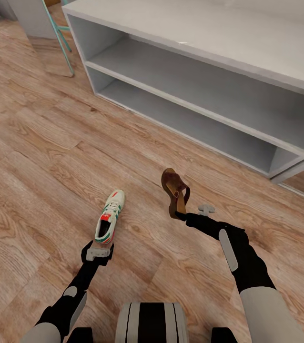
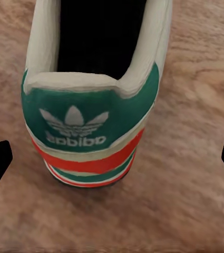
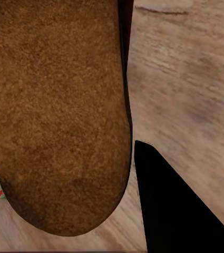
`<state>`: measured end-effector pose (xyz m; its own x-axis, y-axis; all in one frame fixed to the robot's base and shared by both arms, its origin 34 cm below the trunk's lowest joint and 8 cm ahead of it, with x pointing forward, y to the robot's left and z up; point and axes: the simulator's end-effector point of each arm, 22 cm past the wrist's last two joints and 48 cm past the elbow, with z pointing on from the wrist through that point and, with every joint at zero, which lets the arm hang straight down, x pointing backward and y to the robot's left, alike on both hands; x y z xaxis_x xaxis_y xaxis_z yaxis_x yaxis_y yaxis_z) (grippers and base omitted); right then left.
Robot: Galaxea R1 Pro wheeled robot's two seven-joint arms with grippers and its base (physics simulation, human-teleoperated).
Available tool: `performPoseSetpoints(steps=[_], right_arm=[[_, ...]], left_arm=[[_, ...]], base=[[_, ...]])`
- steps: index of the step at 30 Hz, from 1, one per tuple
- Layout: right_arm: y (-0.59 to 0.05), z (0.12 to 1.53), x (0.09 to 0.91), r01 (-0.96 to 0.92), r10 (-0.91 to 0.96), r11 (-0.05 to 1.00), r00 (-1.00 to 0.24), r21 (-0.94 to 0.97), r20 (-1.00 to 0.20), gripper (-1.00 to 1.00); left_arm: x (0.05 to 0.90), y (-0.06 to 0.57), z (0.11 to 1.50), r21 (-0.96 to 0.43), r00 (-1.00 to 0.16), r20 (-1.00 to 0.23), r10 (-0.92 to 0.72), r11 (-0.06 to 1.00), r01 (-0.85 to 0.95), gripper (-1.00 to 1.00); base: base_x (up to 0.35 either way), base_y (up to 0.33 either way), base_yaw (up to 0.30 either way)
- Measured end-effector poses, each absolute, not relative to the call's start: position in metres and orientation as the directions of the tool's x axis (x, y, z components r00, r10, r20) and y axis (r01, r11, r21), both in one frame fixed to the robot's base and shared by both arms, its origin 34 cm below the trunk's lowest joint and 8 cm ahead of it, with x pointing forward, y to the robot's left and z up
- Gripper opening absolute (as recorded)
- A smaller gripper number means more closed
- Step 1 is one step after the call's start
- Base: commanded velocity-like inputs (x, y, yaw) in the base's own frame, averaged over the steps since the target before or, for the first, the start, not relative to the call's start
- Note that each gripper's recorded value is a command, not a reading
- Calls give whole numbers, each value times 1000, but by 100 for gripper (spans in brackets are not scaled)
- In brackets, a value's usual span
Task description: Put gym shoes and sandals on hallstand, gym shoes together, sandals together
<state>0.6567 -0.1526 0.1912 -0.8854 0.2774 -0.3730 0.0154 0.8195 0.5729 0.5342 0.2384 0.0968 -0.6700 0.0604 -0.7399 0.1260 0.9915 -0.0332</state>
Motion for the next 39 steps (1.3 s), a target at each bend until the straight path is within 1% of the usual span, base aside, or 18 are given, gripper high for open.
performPoseSetpoints(steps=[19, 27, 33, 39], right_arm=[[-153, 132, 622, 75, 278, 819, -919, 569, -280, -100], [-152, 132, 622, 76, 280, 818, -919, 570, -278, -100], [-152, 132, 622, 76, 280, 818, -919, 570, -279, -100], [-152, 132, 622, 76, 280, 818, -919, 570, -278, -100]], left_arm=[[491, 239, 51, -46, -743, -667, 59, 992, 120, 100], [490, 239, 50, -46, -744, -666, 58, 992, 119, 100], [490, 239, 50, -46, -743, -666, 58, 992, 119, 100], [490, 239, 50, -46, -744, -666, 58, 992, 119, 100]], base=[[0, 0, 0], [4, 0, 0], [196, 93, 0], [35, 16, 0]])
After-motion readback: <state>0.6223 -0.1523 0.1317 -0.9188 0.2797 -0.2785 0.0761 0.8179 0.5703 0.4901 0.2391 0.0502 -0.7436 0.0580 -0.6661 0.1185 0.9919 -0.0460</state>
